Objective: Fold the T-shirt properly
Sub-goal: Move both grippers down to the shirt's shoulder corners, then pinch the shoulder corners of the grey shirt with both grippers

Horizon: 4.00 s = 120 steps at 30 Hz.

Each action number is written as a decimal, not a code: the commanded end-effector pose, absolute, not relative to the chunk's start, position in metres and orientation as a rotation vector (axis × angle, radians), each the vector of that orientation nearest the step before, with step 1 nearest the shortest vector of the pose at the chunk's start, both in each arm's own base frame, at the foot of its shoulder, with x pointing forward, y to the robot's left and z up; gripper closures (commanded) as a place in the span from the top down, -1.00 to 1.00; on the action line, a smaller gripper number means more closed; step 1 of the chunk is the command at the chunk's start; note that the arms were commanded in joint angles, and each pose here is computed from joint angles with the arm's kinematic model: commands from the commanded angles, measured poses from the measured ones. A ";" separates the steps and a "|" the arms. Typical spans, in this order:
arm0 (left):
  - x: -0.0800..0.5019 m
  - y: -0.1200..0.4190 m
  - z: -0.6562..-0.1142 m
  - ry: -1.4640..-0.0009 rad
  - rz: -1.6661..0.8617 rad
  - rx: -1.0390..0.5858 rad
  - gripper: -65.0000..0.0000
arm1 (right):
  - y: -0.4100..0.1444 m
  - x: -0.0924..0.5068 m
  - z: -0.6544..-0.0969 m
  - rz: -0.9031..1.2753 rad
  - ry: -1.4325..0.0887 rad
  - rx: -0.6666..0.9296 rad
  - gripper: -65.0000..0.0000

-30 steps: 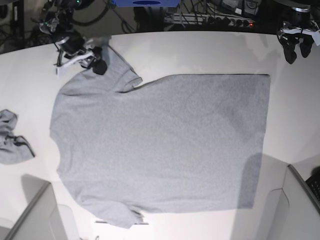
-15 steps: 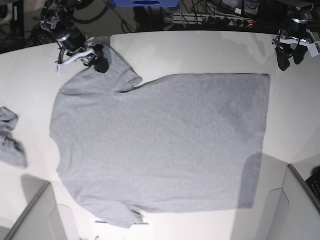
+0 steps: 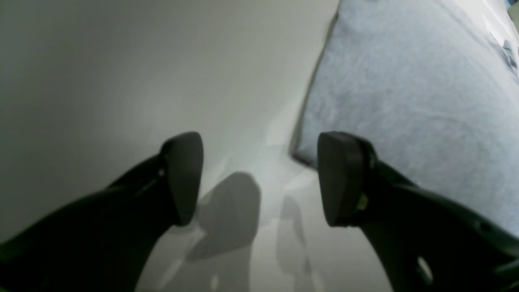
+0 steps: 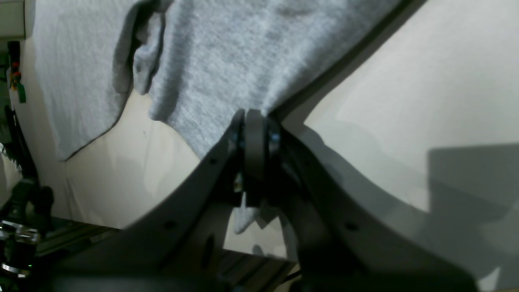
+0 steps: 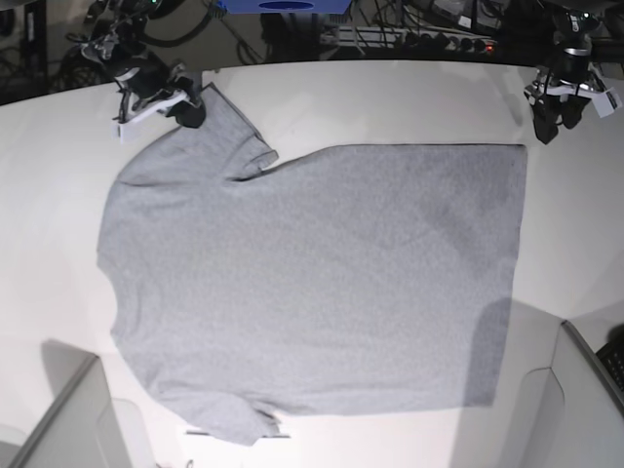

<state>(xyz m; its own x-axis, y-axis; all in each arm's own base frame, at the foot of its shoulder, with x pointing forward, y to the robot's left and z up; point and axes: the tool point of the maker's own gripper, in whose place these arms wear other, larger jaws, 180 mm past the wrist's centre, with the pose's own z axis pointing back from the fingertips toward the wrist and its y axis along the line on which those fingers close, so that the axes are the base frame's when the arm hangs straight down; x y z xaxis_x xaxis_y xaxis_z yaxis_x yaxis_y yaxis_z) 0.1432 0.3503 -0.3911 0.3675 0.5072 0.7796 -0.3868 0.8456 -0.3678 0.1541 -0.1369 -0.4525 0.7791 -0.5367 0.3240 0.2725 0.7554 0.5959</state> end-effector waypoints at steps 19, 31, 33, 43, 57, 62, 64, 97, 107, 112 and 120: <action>0.186 0.329 -0.419 -0.970 0.607 -0.259 0.29 | -0.134 0.128 -0.469 -0.435 -0.355 0.508 -1.00; 0.204 0.316 -0.422 -0.963 0.634 -0.288 0.29 | -0.135 0.129 -0.469 -0.436 -0.358 0.508 -1.00; 0.204 0.316 -0.422 -0.962 0.633 -0.289 0.28 | -0.135 0.129 -0.469 -0.436 -0.358 0.508 -1.00; 0.205 0.294 -0.433 -0.882 0.583 -0.338 -0.26 | -0.140 0.135 -0.466 -0.452 -0.399 0.496 -1.00; 0.200 0.296 -0.432 -0.874 0.563 -0.324 -1.00 | -0.143 0.131 -0.466 -0.456 -0.406 0.485 -1.00; 0.187 0.300 -0.429 -0.858 0.540 -0.296 -1.00 | -0.148 0.128 -0.453 -0.431 -0.435 0.457 -1.00; 0.181 0.298 -0.425 -0.856 0.516 -0.285 -1.00 | -0.150 0.126 -0.447 -0.419 -0.447 0.444 -1.00; 0.140 0.293 -0.387 -0.844 0.377 -0.190 -1.00 | -0.158 0.124 -0.401 -0.322 -0.539 0.370 -1.00; 0.153 0.292 -0.374 -0.889 0.349 -0.187 -1.00 | -0.157 0.140 -0.395 -0.310 -0.578 0.378 -1.00; 0.160 0.293 -0.371 -0.906 0.356 -0.188 -1.00 | -0.161 0.157 -0.388 -0.291 -0.621 0.376 -1.00; 0.173 0.298 -0.366 -0.931 0.394 -0.172 -1.00 | -0.163 0.178 -0.373 -0.262 -0.685 0.371 -1.00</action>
